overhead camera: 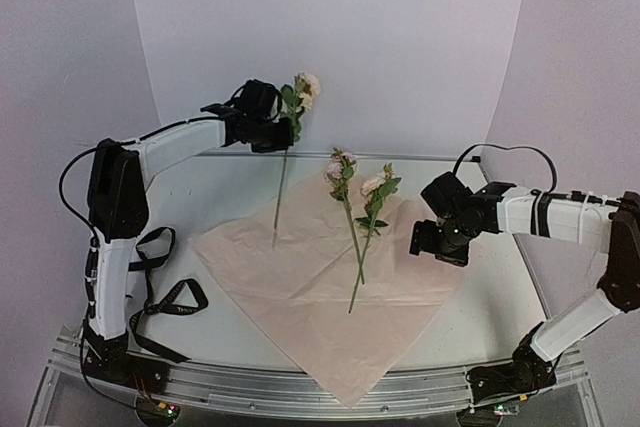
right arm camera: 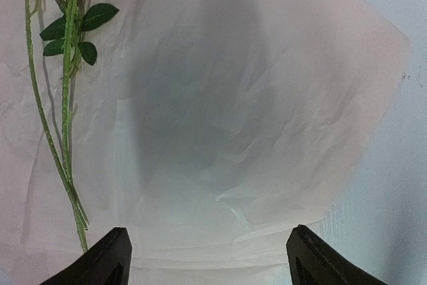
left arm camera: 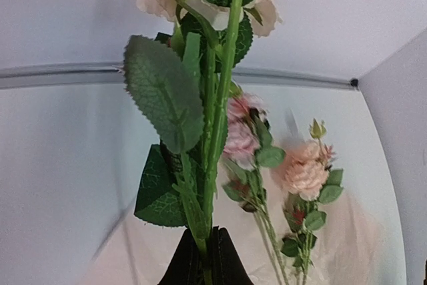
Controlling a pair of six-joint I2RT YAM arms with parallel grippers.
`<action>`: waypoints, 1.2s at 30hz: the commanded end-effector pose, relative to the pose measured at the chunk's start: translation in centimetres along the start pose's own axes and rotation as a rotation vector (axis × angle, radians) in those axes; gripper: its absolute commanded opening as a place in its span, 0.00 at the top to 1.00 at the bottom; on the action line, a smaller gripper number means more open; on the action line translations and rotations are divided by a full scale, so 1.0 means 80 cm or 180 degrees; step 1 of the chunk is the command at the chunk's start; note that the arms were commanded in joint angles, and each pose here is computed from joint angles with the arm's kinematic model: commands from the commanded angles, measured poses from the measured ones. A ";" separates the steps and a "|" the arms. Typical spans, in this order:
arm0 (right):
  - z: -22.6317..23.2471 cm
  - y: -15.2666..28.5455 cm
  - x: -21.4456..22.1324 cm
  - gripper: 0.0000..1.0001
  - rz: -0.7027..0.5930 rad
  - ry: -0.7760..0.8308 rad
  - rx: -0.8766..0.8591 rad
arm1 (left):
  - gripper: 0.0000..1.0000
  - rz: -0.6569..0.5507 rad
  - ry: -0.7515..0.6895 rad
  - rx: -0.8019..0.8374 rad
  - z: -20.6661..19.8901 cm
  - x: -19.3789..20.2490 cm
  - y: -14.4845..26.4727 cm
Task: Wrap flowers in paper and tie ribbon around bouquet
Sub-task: Place the fake flower on the flattened wrapping paper.
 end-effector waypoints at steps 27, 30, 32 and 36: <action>0.028 -0.011 0.018 0.27 0.0323 0.0057 -0.0166 | 0.87 0.0935 0.0618 0.0426 -0.126 0.217 -0.100; 0.032 -0.010 0.023 0.25 0.0332 0.0110 -0.0185 | 0.63 0.0977 0.0637 0.0421 -0.122 0.224 -0.095; 0.032 -0.008 0.028 0.24 0.0342 0.0145 -0.0189 | 0.54 0.0958 0.0649 0.0441 -0.120 0.224 -0.088; 0.028 -0.006 0.042 0.23 0.0385 0.0171 -0.0187 | 0.49 0.0901 0.0614 0.0483 -0.122 0.216 -0.076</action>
Point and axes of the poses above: each gripper's point midway between its finger pads, its own y axis back along the fingers, its own z axis along the line the jaws close on, x = y × z, the point moved 2 cm from there along y, back along the fingers, and after that the axes turned 4 degrees about -y, right-handed, at the moved point
